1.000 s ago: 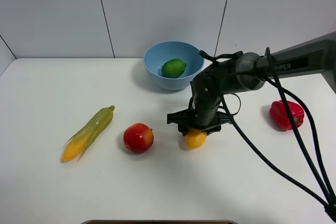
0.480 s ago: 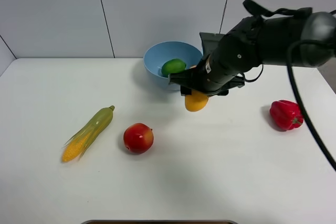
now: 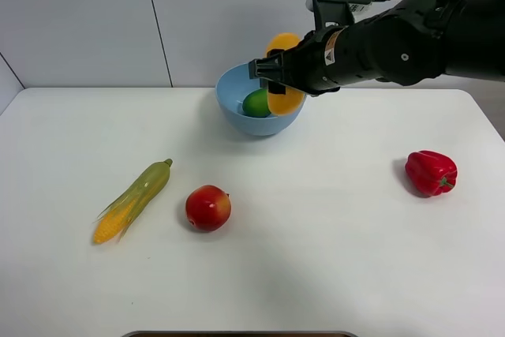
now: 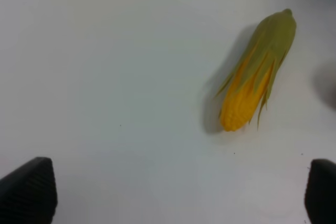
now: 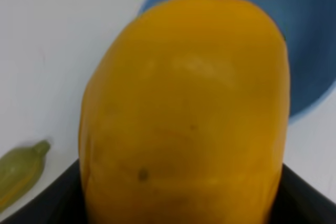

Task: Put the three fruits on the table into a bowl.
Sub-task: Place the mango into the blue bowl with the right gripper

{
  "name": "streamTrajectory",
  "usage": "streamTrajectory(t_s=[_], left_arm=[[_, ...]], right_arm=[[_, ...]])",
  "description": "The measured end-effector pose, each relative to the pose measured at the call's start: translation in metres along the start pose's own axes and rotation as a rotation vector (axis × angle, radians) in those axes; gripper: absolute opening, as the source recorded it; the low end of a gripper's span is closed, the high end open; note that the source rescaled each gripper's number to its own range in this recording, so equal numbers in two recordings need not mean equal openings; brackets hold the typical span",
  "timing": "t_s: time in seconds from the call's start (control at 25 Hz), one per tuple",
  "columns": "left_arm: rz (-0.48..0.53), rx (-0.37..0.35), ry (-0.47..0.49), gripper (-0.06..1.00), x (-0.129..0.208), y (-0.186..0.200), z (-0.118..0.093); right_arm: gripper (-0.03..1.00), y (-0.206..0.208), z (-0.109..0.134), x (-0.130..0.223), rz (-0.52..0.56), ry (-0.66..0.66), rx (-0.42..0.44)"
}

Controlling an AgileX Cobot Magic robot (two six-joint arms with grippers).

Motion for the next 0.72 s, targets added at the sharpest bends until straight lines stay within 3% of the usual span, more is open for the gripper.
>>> streamTrajectory(t_s=[0.44, 0.72], left_arm=[[0.000, 0.000, 0.001, 1.00, 0.000, 0.000, 0.000], [0.000, 0.000, 0.001, 1.00, 0.000, 0.000, 0.000]], right_arm=[[0.00, 0.003, -0.023, -0.041, -0.233, 0.124, -0.024], [0.00, -0.025, -0.037, -0.053, -0.228, 0.143, 0.013]])
Point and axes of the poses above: a point on each arm's last joint axis where the gripper is mounted, y pointing back along that axis away from the gripper, z along the wrist's bending axis when the last joint is at zero, x = y × z, the point moved 5 cm from there along -y, pointing out along that axis toward the gripper, and after that the axes turned 1 degree about y, right-handed, at the moved point
